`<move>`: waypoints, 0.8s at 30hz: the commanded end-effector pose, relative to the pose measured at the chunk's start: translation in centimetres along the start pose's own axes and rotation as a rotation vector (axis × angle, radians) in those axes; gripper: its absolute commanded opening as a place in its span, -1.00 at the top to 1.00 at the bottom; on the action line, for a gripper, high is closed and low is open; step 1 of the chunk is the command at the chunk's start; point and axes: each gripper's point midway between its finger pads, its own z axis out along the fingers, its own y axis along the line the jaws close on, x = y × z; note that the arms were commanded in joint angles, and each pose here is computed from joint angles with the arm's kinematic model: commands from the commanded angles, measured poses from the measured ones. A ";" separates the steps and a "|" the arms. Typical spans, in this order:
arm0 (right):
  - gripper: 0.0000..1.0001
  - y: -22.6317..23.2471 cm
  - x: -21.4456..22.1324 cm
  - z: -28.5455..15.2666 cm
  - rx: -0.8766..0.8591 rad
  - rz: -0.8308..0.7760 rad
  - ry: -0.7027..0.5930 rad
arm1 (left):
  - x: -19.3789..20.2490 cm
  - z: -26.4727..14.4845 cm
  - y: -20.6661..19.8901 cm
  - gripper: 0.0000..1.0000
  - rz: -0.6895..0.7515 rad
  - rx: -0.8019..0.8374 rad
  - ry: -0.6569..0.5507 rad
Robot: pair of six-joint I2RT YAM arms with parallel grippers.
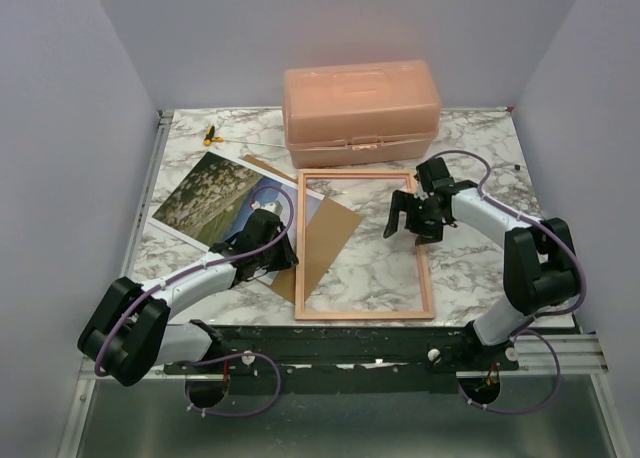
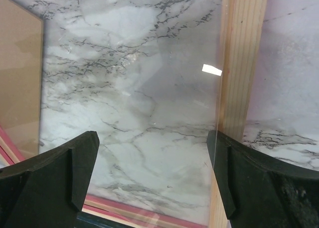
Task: Put the photo into the frame
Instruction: Place the photo frame item in the photo frame.
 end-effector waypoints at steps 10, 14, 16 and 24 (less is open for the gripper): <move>-1.00 -2.8 -0.8 -2.6 0.180 -0.002 -0.048 | 2.4 0.1 3.1 0.55 0.026 -0.114 0.078; -1.00 -2.6 -1.0 -3.2 0.175 -0.004 -0.058 | 2.3 0.0 3.0 0.55 0.025 -0.110 0.074; -1.00 -2.5 -1.2 -3.4 0.172 -0.003 -0.067 | 2.3 -0.1 2.8 0.54 0.026 -0.096 0.069; -1.00 -0.7 -1.3 -4.5 0.080 0.012 -0.100 | 0.4 -1.8 0.1 -0.11 0.025 0.032 -0.022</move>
